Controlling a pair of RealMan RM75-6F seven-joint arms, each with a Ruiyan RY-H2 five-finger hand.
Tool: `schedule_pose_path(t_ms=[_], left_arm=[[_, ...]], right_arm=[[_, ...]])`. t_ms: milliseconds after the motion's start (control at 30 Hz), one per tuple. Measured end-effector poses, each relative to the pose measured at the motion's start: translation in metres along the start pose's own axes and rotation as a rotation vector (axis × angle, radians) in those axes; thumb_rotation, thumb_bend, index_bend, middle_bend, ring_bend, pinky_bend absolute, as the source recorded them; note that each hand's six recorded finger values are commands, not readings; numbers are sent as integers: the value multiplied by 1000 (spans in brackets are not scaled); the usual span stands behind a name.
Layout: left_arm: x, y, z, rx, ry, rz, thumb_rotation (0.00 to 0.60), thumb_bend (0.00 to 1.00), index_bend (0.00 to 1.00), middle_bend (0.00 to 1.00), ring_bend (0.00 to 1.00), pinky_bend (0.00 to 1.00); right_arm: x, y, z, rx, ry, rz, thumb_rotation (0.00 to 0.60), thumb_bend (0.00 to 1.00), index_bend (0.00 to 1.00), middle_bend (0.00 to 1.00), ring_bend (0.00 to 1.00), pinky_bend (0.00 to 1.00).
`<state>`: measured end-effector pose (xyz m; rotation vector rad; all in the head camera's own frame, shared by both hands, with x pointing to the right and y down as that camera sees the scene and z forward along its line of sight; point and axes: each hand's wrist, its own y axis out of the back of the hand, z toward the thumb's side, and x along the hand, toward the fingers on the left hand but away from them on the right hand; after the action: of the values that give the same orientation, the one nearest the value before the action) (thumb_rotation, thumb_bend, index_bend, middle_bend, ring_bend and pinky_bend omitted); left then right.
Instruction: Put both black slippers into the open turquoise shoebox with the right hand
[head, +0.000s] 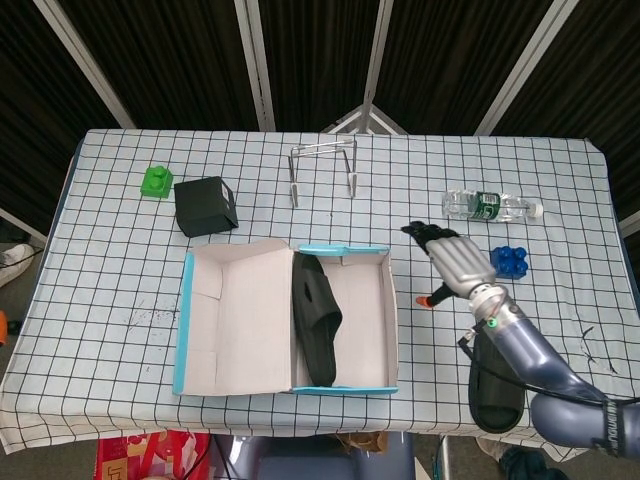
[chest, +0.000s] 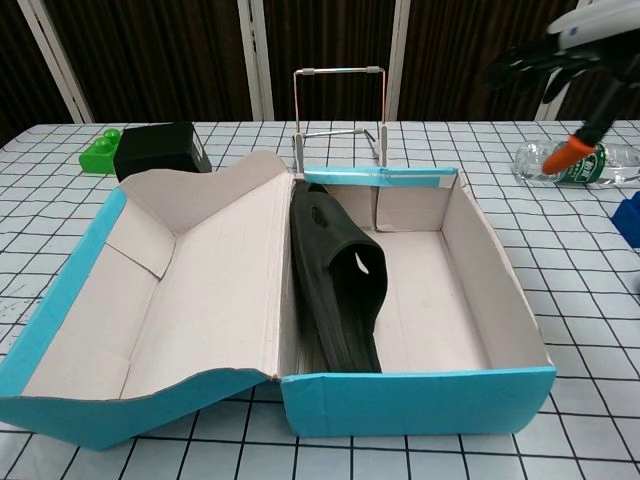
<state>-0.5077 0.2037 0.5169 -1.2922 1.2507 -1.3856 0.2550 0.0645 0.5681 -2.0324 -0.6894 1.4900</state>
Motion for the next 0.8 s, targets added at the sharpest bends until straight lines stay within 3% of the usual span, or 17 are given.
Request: schedule_pose_path(t_ms=[200, 433, 800], left_arm=[[1, 4, -8, -14, 21, 5, 600, 643, 230, 54, 28, 97], [3, 4, -13, -27, 36, -1, 600, 643, 230, 54, 28, 97], [1, 10, -17, -46, 42, 8, 600, 643, 230, 55, 28, 97]], right_arm=[[42, -13, -51, 12, -98, -8, 600, 125, 91, 68, 88, 137], [109, -53, -111, 28, -226, 3, 600, 125, 92, 66, 88, 137], [167, -89, -134, -12, -281, -24, 600, 125, 89, 57, 88, 137]])
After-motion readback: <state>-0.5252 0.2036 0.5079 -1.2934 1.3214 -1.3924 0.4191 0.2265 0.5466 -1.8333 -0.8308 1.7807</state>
